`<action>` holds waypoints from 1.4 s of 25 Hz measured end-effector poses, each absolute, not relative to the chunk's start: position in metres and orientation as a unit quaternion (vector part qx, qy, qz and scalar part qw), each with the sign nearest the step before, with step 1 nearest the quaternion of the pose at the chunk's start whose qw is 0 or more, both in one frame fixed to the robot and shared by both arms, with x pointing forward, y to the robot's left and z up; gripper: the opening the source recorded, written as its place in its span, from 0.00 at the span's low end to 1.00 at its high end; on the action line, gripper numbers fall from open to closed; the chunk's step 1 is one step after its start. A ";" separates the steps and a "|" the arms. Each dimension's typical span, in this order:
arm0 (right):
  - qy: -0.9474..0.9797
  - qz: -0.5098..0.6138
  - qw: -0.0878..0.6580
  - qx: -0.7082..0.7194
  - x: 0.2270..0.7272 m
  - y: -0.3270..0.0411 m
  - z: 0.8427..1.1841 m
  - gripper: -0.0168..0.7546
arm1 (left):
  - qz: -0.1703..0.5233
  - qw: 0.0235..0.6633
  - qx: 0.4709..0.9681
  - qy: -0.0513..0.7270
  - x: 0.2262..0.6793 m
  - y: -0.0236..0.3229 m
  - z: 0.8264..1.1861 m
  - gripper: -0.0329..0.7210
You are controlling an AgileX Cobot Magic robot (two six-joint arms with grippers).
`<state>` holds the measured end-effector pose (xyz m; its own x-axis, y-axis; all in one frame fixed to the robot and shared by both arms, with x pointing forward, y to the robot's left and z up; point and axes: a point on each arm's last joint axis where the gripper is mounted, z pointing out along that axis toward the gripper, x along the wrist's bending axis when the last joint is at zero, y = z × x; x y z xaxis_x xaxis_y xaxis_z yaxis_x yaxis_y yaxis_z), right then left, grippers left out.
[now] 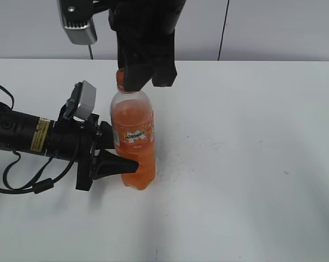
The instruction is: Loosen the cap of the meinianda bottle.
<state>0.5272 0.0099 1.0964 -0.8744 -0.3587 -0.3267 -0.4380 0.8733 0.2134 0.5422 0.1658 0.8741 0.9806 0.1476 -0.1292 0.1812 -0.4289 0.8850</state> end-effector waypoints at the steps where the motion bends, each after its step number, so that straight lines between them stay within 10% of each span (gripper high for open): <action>1: 0.956 0.140 0.141 -0.215 0.527 0.010 1.096 0.37 | -0.016 0.525 0.845 0.097 0.542 0.166 0.874 0.53; 8: 0.958 0.143 0.140 -0.205 0.527 0.010 1.097 0.39 | -0.016 0.525 0.845 0.097 0.542 0.166 0.874 0.53; 14: 0.968 0.196 0.115 -0.105 0.519 0.010 1.112 0.74 | -0.017 0.525 0.845 0.098 0.542 0.166 0.874 0.53; 26: 0.873 0.252 0.036 0.416 0.512 -0.004 1.141 0.66 | -0.017 0.525 0.845 0.098 0.542 0.166 0.874 0.53; 35: 0.862 0.212 0.025 0.460 0.526 0.007 1.108 0.63 | -0.017 0.525 0.845 0.098 0.542 0.166 0.874 0.53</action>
